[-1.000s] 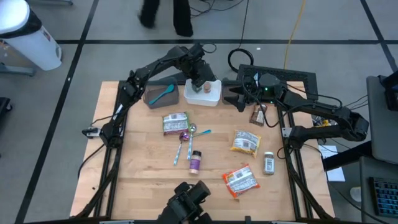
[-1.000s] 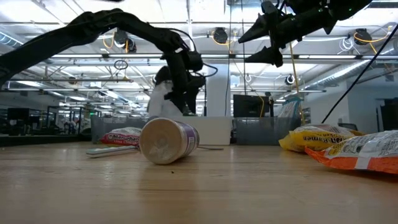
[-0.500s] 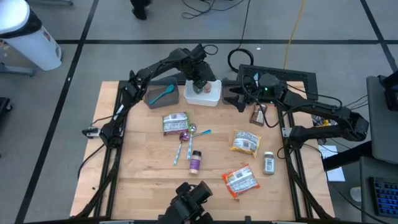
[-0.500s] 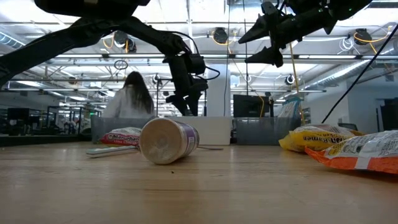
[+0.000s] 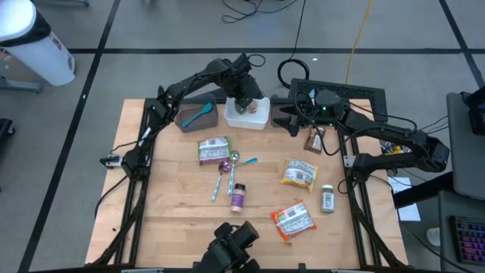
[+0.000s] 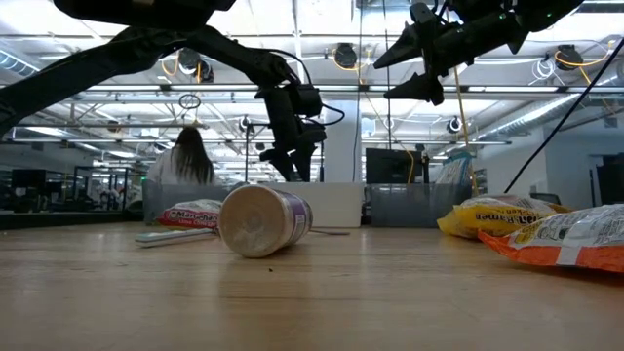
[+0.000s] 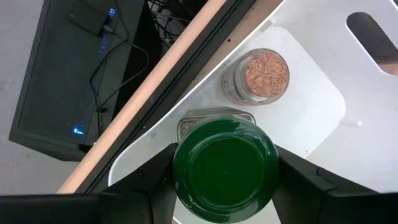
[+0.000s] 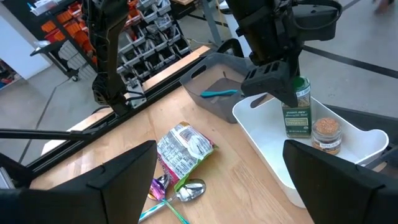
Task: Pick & Place Food Item
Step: Put the green seasoning bottle into the white bin
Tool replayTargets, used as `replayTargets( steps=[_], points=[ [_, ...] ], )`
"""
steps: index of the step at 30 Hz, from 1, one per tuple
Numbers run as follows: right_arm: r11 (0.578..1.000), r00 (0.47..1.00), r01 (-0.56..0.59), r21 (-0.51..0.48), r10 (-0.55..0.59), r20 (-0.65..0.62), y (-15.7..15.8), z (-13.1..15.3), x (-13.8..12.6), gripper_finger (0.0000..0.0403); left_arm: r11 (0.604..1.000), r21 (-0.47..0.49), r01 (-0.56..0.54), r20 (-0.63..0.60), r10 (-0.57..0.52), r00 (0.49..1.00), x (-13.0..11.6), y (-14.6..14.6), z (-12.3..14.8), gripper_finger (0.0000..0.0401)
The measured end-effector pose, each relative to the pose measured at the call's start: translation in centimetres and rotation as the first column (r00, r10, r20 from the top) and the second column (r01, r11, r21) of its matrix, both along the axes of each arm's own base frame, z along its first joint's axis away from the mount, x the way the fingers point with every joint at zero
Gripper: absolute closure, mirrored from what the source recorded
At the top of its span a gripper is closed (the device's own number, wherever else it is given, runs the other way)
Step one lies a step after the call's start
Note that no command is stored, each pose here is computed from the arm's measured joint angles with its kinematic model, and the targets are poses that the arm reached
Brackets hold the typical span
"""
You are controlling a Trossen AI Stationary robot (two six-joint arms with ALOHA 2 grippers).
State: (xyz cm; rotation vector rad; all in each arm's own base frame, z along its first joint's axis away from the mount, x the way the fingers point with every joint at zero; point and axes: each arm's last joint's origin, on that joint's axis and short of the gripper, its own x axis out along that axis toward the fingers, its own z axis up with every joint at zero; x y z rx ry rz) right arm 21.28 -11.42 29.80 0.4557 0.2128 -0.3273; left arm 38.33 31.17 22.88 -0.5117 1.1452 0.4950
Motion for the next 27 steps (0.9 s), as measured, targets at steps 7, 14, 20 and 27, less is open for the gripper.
replayTargets(
  steps=[7,14,20,27],
  points=[
    [1.0,1.0,0.0,0.0,0.0,0.0,0.0,0.0,0.0,0.0062,1.0,-0.004,-0.017,0.001,0.017,1.0,0.1,-0.1,0.0,0.0156],
    [1.0,1.0,-0.001,0.0,0.001,0.0,0.0,0.0,0.0,0.0062,1.0,0.026,-0.006,0.002,0.006,1.0,0.7,-0.5,0.0,0.0092],
    [1.0,1.0,-0.003,0.001,0.003,0.0,0.0,0.0,0.0,0.0062,0.999,0.04,0.009,0.02,-0.01,1.0,1.3,-1.0,0.0,0.0082],
    [1.0,1.0,-0.004,0.001,0.004,0.001,0.0,0.0,0.0,0.0062,0.999,0.032,0.016,0.009,-0.017,1.0,1.0,-1.7,1.1,0.0081]
  ],
)
